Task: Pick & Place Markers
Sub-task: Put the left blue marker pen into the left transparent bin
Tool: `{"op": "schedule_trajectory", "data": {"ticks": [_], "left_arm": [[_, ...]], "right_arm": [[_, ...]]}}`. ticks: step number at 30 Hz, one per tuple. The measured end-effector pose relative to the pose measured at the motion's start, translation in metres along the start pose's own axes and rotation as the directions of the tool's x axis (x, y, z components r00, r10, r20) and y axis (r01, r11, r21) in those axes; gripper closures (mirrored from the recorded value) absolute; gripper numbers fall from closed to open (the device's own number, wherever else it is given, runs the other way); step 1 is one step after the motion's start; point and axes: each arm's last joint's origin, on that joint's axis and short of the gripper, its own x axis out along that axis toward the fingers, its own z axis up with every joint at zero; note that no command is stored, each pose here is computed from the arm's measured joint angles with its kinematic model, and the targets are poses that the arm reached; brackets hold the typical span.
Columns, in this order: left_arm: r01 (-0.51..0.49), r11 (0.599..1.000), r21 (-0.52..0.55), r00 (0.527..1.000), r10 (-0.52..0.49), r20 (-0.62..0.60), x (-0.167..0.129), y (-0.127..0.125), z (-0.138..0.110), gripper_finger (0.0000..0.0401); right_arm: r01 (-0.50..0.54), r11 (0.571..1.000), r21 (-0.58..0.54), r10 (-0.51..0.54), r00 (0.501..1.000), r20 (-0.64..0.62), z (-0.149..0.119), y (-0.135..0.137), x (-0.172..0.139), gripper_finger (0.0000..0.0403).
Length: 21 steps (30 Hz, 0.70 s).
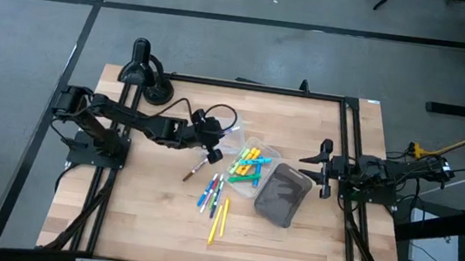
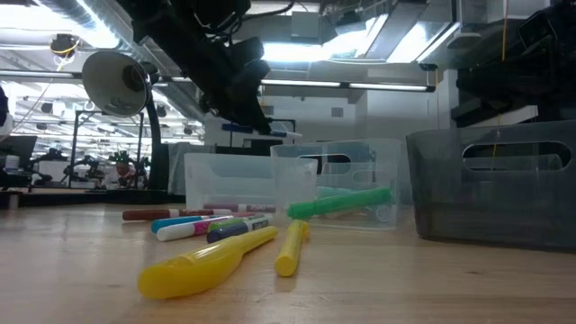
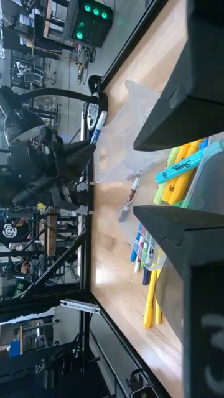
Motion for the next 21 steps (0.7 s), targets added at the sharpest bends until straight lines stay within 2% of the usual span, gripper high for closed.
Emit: {"op": "schedule_trajectory", "data": {"ticks": [11, 21], "left_arm": [[0.092, 0.994, -0.061, 0.993, -0.096, -0.067, 0.01, 0.018, 0.002, 0.0369], [0.051, 0.997, -0.055, 0.99, -0.058, -0.132, 0.013, 0.027, -0.003, 0.0368]], "right_arm": [[0.0, 1.0, 0.0, 0.0, 1.0, 0.0, 0.0, 0.0, 0.0, 0.0251], [0.0, 1.0, 0.0, 0.0, 1.0, 0.0, 0.0, 0.0, 0.0, 0.0251]]}}
